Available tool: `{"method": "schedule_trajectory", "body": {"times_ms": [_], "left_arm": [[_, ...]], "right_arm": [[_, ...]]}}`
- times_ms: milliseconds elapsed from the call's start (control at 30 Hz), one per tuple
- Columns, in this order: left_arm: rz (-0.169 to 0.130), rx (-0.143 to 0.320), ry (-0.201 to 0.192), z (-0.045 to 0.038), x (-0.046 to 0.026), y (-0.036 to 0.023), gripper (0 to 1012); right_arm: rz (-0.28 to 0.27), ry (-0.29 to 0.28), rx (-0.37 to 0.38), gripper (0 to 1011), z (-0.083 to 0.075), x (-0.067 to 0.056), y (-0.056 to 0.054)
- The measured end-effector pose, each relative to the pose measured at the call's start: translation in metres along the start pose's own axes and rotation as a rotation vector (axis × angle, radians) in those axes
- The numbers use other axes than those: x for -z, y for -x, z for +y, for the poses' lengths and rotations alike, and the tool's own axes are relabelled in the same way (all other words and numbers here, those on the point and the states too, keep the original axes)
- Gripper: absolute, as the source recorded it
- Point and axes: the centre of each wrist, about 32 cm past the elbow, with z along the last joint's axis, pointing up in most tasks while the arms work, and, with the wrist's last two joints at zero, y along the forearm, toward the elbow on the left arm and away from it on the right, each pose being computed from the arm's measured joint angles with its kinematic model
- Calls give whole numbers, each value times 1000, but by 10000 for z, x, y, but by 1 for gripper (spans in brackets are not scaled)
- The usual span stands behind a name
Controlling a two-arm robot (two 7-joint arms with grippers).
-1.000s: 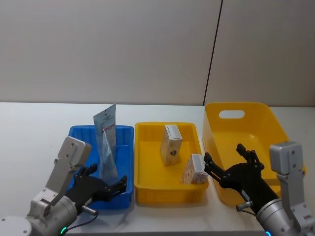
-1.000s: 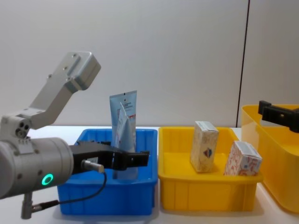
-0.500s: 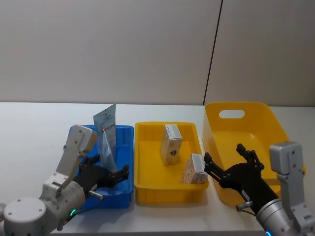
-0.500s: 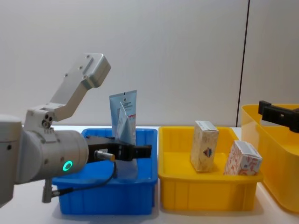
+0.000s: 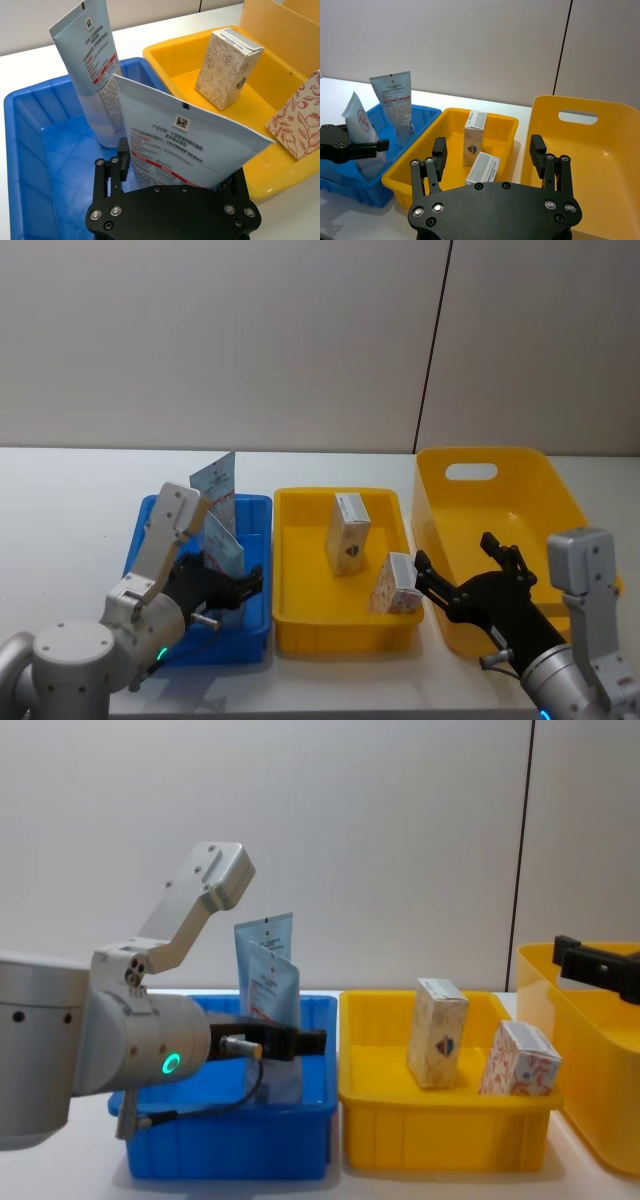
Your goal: Bimanual collaborative sorting of washing and personal care products
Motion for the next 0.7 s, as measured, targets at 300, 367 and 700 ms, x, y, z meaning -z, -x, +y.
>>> {"method": "schedule_trajectory", "body": {"times_ms": [300,367,700], "left_arm": [[0,-4,-9,-53,-22,0,711],[0,-4,-10,-59,-23,1,696],[0,-6,-14,-80,-31,4,636]], "right_arm": [[0,0,0,1003,0,0,0],[0,0,0,1003,0,0,0],[0,0,0,1003,0,0,0]]}}
